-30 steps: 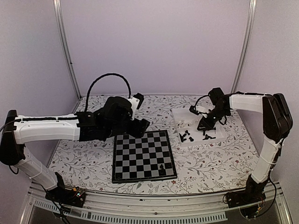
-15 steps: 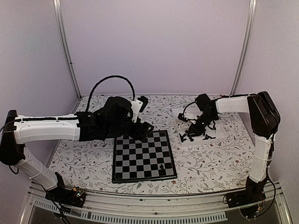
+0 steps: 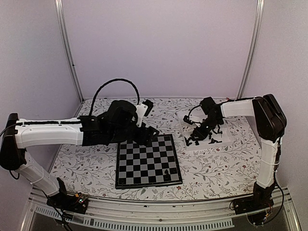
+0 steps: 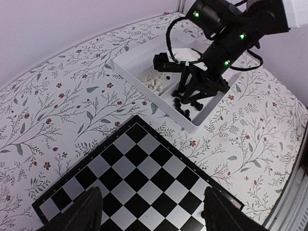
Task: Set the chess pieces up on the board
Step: Pick up the chess piece from the storage box.
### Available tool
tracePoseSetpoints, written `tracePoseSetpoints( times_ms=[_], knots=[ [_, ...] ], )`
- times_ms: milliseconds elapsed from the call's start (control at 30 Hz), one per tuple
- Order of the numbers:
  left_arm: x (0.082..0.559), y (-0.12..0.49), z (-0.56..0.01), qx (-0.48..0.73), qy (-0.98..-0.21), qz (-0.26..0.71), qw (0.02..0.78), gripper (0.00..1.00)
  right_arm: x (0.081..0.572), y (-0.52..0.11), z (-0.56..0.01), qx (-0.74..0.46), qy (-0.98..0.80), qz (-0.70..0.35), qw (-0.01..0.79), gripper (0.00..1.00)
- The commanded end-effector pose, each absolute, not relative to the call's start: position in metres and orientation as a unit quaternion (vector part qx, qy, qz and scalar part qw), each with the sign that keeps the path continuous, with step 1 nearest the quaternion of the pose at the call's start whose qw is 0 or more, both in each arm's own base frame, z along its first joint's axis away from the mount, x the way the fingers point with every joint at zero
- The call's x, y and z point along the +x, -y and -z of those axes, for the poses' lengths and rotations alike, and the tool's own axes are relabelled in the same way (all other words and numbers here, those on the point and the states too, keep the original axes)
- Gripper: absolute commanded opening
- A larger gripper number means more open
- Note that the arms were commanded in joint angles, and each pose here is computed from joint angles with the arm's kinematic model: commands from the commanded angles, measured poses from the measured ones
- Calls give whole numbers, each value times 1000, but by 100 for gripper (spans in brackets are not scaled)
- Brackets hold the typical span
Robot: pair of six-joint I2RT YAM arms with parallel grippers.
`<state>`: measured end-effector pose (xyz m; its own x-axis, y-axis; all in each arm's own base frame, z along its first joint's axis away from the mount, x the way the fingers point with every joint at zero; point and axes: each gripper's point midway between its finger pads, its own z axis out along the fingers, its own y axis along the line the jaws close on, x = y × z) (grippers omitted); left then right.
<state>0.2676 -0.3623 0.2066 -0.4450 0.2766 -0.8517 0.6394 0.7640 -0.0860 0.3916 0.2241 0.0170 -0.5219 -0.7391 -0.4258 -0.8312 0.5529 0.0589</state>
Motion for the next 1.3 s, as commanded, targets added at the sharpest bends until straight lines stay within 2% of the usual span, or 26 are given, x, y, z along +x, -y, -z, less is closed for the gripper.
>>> tracePoseSetpoints(
  times_ms=[0,167,433,567,667,700,867,1100,1267],
  knots=[
    [262,370,-206,280,-824,215,443,74,396,-226,-7,-415,-884,-132,168,37],
    [258,371,-200,281,-827,215,437,74,399,-225,-6,-395,-894,-121,173,35],
    [256,374,-198,280,-827,219,436,74,397,-217,11,-393,-900,-80,170,15],
    [257,377,-196,281,-826,220,436,74,392,-207,14,-399,-898,-57,173,14],
    [257,380,-195,283,-825,221,436,74,388,-201,20,-405,-897,-46,169,25],
    [258,380,-194,283,-826,221,435,74,386,-200,22,-406,-898,-45,166,26],
    [257,385,-196,285,-823,228,435,73,384,-196,29,-410,-897,-37,160,12],
    [263,393,-202,277,-813,252,445,74,383,-213,-40,-421,-876,-83,221,8],
    [275,418,-204,262,-801,327,427,74,362,-233,-97,-448,-845,-154,249,8]
  ],
)
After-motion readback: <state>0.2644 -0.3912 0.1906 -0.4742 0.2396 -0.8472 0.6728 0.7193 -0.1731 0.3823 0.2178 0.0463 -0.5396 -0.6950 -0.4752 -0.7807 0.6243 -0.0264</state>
